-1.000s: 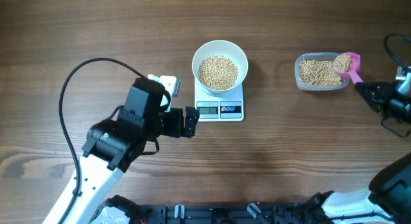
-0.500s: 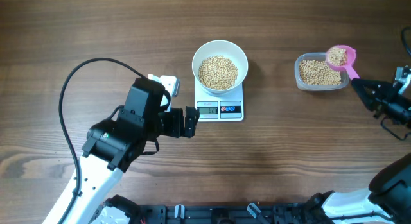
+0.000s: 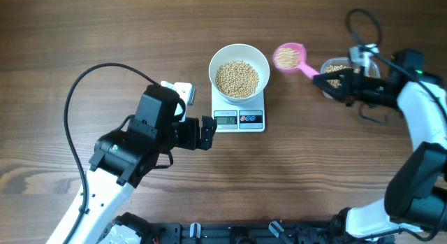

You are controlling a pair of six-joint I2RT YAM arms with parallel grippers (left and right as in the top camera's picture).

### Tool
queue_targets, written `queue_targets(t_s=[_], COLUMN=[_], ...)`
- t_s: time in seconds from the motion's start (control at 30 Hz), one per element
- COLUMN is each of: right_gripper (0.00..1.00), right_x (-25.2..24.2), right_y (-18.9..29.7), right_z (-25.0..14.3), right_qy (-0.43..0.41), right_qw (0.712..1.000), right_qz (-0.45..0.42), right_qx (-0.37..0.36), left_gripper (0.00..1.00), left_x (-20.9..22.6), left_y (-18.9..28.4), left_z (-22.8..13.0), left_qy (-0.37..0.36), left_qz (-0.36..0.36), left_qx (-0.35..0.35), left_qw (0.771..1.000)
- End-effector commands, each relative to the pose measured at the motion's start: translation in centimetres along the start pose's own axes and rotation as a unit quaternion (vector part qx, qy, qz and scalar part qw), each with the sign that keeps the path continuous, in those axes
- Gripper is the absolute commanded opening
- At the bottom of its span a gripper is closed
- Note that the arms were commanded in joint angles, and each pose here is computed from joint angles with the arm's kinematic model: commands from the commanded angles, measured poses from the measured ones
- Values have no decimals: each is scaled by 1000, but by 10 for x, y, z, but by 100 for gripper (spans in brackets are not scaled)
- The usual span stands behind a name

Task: Scoop item into bowl and weigh 150g on scale
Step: 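Carry the filled scoop left over the bowl, then tip the scoop to pour soybeans into the bowl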

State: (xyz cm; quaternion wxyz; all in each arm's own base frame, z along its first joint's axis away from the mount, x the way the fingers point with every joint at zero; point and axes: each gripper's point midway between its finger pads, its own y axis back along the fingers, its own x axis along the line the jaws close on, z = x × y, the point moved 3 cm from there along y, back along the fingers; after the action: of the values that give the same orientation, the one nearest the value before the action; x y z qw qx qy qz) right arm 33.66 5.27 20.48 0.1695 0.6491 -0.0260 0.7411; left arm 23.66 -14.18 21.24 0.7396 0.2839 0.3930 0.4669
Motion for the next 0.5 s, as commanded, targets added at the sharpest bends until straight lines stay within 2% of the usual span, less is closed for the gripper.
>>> queue_targets(t_s=[0.0,0.27,0.47], right_gripper=[5,4,4], right_x=[13,34,19], right_y=[-31,-74,-98], right_z=[3,8,8], right_qy=[0,146,272], right_qw=[999,978,927], right_qz=[-31,-149,-258], right_qx=[24,-3,0], left_gripper=[100,100,100], left_x=[2,2,2], left_y=[-2,-2,-2], left_z=[-2,-2,-2], left_qy=[2,2,2], left_qz=[6,6,6], left_qx=[2,2,2], left_qw=[1000,1000,1000])
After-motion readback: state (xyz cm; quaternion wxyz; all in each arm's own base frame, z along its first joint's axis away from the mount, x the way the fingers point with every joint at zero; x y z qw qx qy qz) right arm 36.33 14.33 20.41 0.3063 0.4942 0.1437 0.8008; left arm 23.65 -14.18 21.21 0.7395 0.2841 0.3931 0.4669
